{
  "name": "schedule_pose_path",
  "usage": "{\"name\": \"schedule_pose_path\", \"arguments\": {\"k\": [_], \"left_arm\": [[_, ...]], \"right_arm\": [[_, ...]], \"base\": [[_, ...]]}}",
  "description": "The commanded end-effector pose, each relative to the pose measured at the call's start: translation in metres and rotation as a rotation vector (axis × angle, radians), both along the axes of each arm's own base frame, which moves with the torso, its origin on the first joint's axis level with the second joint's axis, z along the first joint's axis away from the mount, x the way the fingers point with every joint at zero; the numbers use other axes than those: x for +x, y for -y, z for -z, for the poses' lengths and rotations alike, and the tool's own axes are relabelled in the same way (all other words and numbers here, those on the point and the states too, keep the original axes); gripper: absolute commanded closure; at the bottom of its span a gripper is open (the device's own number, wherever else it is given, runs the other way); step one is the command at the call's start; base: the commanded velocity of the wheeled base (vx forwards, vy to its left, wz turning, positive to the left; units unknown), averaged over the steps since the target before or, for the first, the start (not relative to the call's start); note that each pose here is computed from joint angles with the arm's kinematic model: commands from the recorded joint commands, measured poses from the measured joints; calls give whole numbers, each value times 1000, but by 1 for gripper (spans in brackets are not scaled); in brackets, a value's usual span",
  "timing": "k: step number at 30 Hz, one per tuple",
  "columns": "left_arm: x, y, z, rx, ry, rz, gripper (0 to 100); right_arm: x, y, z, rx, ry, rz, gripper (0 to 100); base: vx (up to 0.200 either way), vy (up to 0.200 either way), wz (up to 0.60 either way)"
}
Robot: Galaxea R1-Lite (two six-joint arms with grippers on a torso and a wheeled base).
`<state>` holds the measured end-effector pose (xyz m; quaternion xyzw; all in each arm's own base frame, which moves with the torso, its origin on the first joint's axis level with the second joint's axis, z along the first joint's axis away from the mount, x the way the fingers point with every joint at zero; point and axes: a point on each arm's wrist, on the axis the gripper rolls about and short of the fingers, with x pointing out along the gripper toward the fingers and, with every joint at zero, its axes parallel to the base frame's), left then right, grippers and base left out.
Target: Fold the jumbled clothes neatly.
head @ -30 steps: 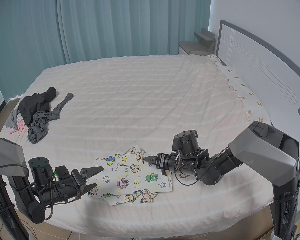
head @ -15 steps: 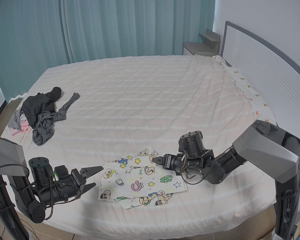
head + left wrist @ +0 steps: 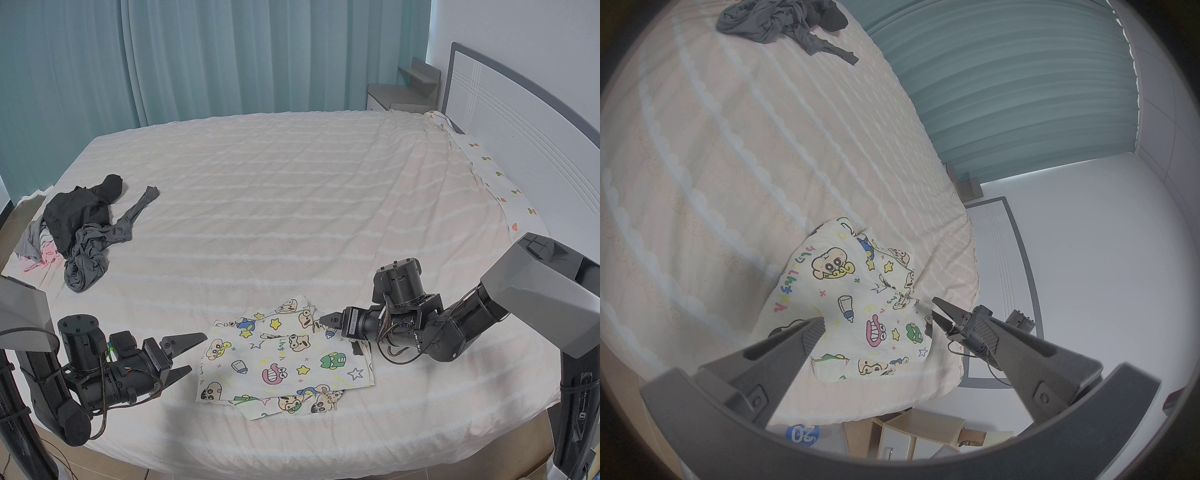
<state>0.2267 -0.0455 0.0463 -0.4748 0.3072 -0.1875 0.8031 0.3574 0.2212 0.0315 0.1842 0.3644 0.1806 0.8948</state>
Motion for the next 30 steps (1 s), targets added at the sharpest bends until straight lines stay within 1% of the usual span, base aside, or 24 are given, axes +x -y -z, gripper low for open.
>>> {"name": "schedule_pose_path", "arguments": {"k": [1,4,7,8,12,22,26,27,28,30], "left_arm": [[1,0,3,14,0,7,0],[1,0,5,38,7,12,0],[1,0,5,39,8,12,0],[1,0,5,39,8,12,0],[1,0,5,38,8,14,0],[1,0,6,39,5,15,0],[1,0,6,39,5,15,0],[1,0,6,39,5,15,0],[1,0,6,39,5,15,0],[1,0,6,39,5,14,0]], "right_arm": [[0,-7,7,-11,-7,-23,0],[2,-9,10,-25,-32,-26,0],[3,-9,10,-37,-50,-26,0],[3,-10,10,-39,-54,-26,100],[2,-8,11,-46,-65,-20,100],[2,-3,4,-41,-52,-1,100],[-2,-1,-10,-30,-2,23,100],[-2,-1,-10,-30,-2,23,100],[-4,0,-18,-4,42,27,100],[-5,2,-21,19,83,27,100]], "base": [[0,0,0],[0,0,0],[0,0,0],[0,0,0],[0,0,0],[0,0,0],[0,0,0],[0,0,0],[0,0,0],[0,0,0]]}}
